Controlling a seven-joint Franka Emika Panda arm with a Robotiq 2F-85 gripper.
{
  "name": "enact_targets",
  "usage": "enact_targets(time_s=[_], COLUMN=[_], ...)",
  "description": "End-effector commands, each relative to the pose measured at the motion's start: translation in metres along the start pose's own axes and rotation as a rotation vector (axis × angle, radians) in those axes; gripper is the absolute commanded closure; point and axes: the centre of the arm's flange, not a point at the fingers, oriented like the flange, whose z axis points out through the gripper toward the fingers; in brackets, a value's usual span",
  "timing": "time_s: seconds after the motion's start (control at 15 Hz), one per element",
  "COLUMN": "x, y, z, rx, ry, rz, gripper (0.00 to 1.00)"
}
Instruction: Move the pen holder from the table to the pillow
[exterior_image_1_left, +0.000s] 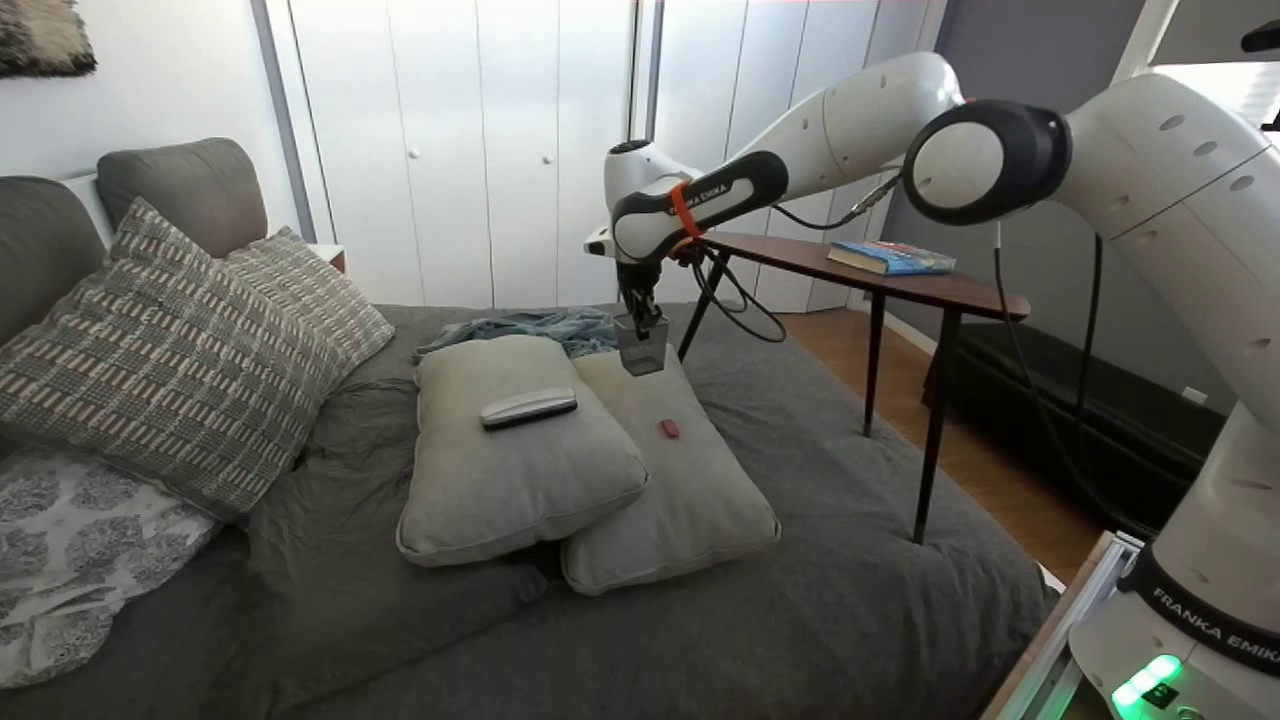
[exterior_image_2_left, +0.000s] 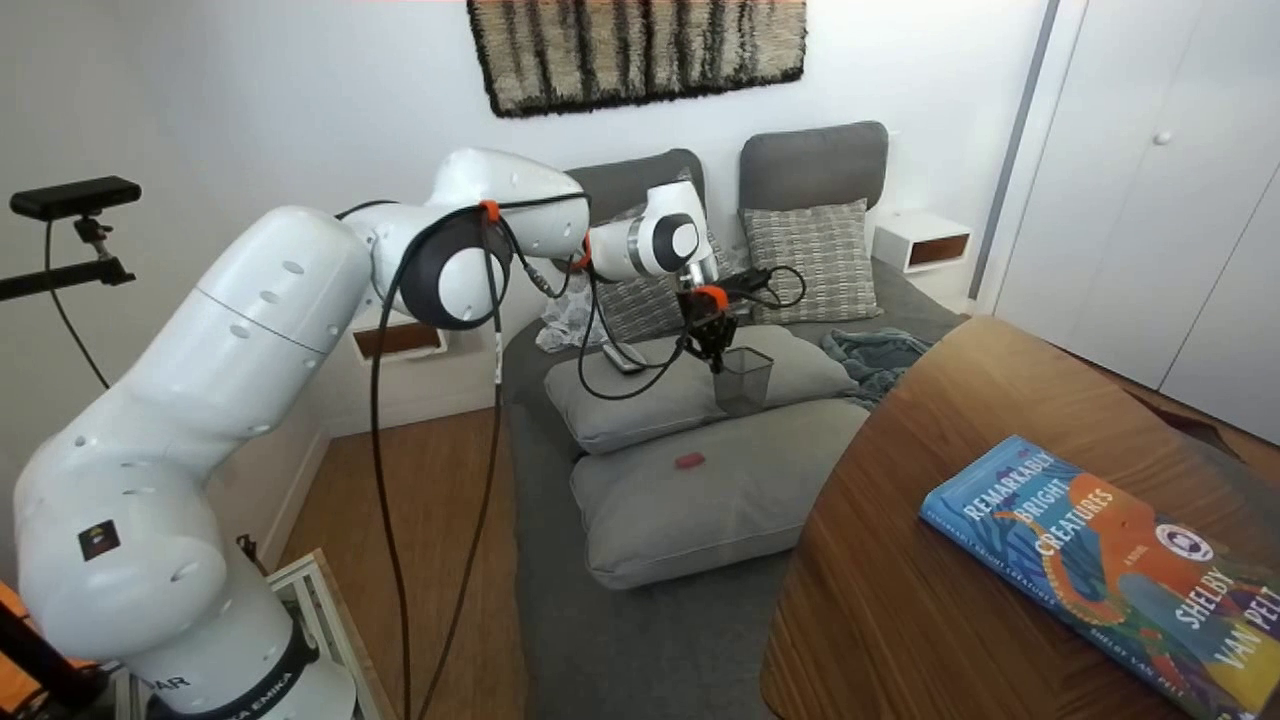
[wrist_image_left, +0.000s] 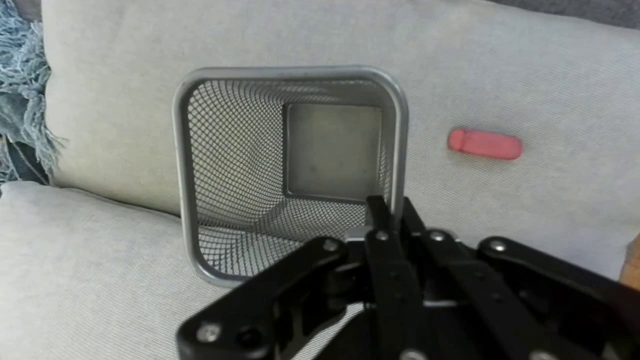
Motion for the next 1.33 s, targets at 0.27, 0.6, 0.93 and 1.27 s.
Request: enact_targets(time_s=[0.27,0.6,0.93,1.27], x=[0.079,0.093,0.098,0.057], y=[0.017,0.004,0.000,-0.004], z=[0.036,0.057,0.065,-0.029], rx=[0.032,0.082,0.119,-0.021], ry=[-0.035,-0.067,-0.060,0.053], rz=[0.044,0.086,0.083,0.119], gripper=[0.98,0.98,0.61,0.26])
